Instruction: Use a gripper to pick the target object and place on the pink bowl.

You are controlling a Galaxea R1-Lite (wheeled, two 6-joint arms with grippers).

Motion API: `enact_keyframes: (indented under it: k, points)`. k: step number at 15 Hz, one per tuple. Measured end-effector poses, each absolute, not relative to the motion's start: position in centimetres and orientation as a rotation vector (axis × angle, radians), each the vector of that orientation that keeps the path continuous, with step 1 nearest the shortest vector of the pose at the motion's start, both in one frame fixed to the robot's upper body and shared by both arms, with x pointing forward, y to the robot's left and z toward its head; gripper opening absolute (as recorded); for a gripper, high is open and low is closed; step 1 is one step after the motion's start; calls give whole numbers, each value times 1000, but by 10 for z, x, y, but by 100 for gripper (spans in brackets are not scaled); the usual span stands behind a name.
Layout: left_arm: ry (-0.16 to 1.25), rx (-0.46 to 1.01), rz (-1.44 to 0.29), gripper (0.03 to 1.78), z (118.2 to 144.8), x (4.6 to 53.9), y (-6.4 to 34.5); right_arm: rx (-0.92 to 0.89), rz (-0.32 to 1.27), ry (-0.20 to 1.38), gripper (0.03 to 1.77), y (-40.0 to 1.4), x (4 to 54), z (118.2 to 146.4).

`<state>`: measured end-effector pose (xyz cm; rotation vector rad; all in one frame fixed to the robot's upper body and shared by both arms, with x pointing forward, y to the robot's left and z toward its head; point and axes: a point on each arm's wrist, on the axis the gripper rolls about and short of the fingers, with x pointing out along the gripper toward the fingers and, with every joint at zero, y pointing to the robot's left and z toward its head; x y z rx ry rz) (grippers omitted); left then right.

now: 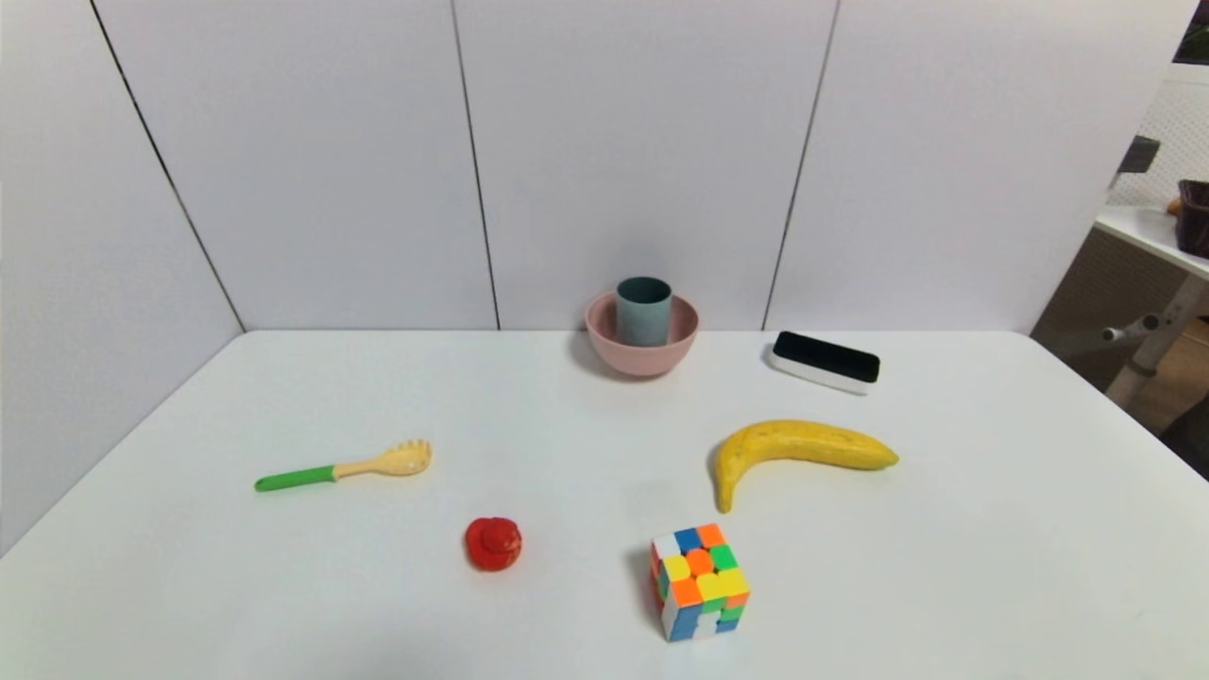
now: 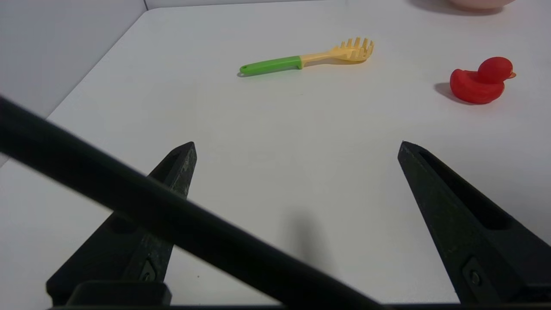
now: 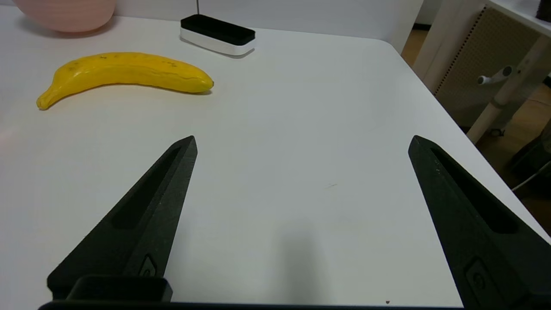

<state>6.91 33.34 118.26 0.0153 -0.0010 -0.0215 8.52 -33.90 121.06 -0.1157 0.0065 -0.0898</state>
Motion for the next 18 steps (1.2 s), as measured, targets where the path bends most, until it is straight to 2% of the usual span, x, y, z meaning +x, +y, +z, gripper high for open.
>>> enact_keyframes:
  k: [3, 6, 18]
  points:
    - [-1, 15, -22, 169, 1183, 69, 333, -115, -34, -34, 170, -337, 75, 1196]
    - [-1, 15, -21, 169, 1183, 69, 333, -86, 6, 13, 170, -337, 70, 1184]
    - [-2, 15, -21, 169, 1183, 69, 333, -26, 5, -6, 170, -336, 69, 1183]
